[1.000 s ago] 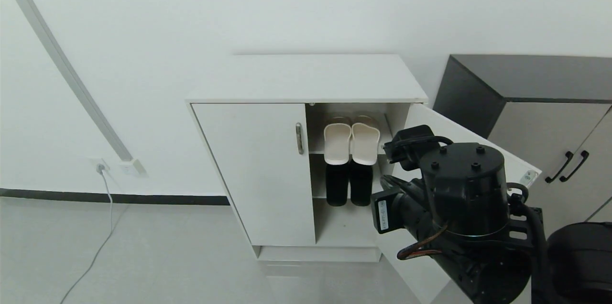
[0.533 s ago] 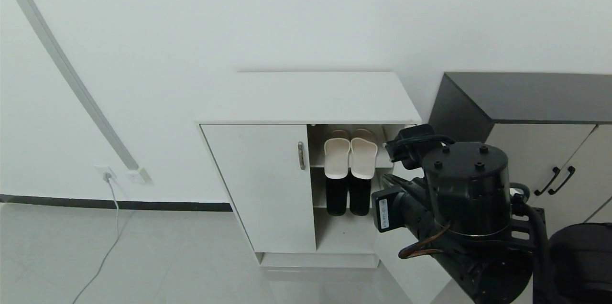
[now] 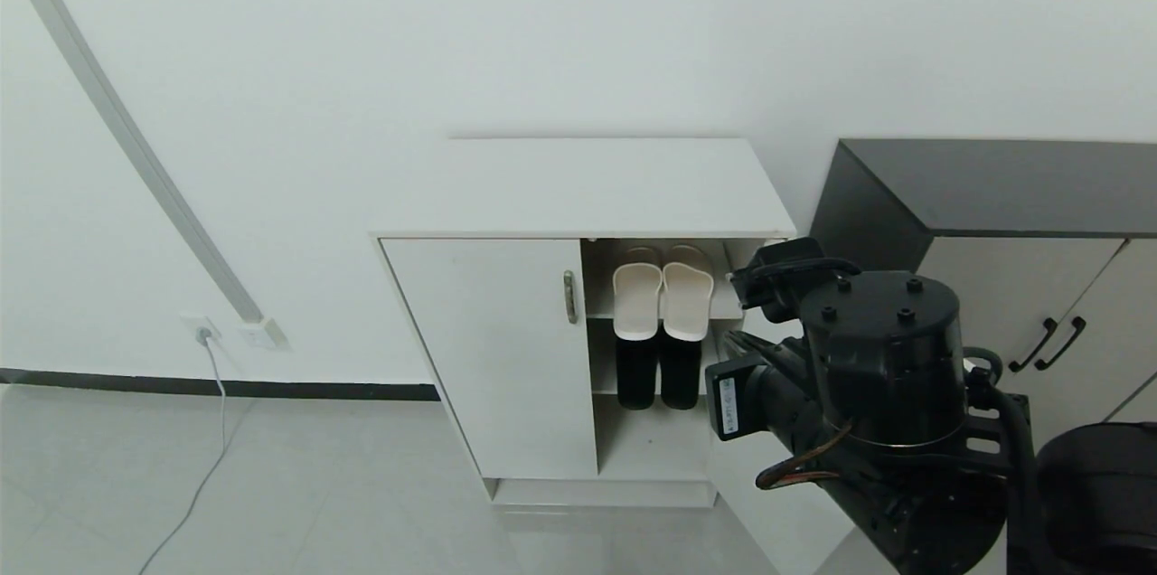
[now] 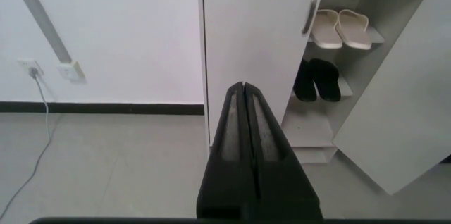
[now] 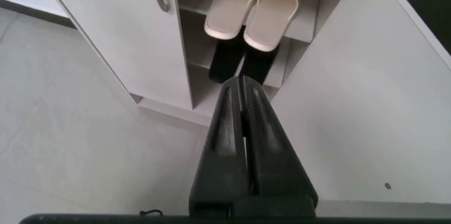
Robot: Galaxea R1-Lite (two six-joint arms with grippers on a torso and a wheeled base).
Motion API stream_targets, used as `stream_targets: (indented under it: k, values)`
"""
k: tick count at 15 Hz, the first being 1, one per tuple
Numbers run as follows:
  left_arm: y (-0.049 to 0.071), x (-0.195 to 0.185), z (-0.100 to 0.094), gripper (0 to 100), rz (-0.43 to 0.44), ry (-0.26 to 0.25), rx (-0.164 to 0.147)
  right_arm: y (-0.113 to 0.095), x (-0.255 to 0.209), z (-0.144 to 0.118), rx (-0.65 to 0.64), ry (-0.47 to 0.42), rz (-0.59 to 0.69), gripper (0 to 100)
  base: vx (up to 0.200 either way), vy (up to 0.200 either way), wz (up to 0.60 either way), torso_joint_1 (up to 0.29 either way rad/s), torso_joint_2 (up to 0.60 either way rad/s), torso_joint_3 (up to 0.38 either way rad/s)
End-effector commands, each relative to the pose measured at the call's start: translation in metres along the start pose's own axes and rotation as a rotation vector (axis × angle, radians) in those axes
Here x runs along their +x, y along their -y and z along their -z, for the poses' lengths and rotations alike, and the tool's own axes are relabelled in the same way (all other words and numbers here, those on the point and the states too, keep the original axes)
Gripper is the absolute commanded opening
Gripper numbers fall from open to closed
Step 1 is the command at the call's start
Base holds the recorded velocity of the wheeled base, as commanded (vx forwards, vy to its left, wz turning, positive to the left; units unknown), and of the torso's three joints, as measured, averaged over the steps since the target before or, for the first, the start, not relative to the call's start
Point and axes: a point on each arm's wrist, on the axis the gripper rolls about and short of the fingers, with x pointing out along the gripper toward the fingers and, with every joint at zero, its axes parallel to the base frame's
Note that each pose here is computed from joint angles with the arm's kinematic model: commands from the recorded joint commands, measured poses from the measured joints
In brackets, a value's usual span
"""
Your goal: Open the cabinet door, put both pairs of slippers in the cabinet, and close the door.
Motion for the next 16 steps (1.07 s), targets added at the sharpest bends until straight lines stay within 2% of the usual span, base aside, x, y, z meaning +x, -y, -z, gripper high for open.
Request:
stream_targets:
  k: [1,7,14,16]
  values:
    - [0.0,0.0,0.0,0,0.0,0.0,0.0,0.0,0.0,0.0,0.0,0.0,-0.001,0,0.0,0.0,-0.6,0.002,0.0,0.002]
    - [0.0,0.0,0.0,0,-0.002,0.0,0.0,0.007,0.004,-0.003,-0.004,0.004,0.025,0,0.0,0.0,-0.6,0.004,0.0,0.002]
    - [0.0,0.0,0.0,0,0.0,0.0,0.0,0.012,0.008,-0.003,-0.014,0.002,0.047,0,0.0,0.0,0.0,0.0,0.0,0.0]
    - [0.0,0.0,0.0,0,0.0,0.0,0.0,0.013,0.008,-0.003,-0.013,0.002,0.049,0,-0.2,0.0,0.0,0.002,0.0,0.002]
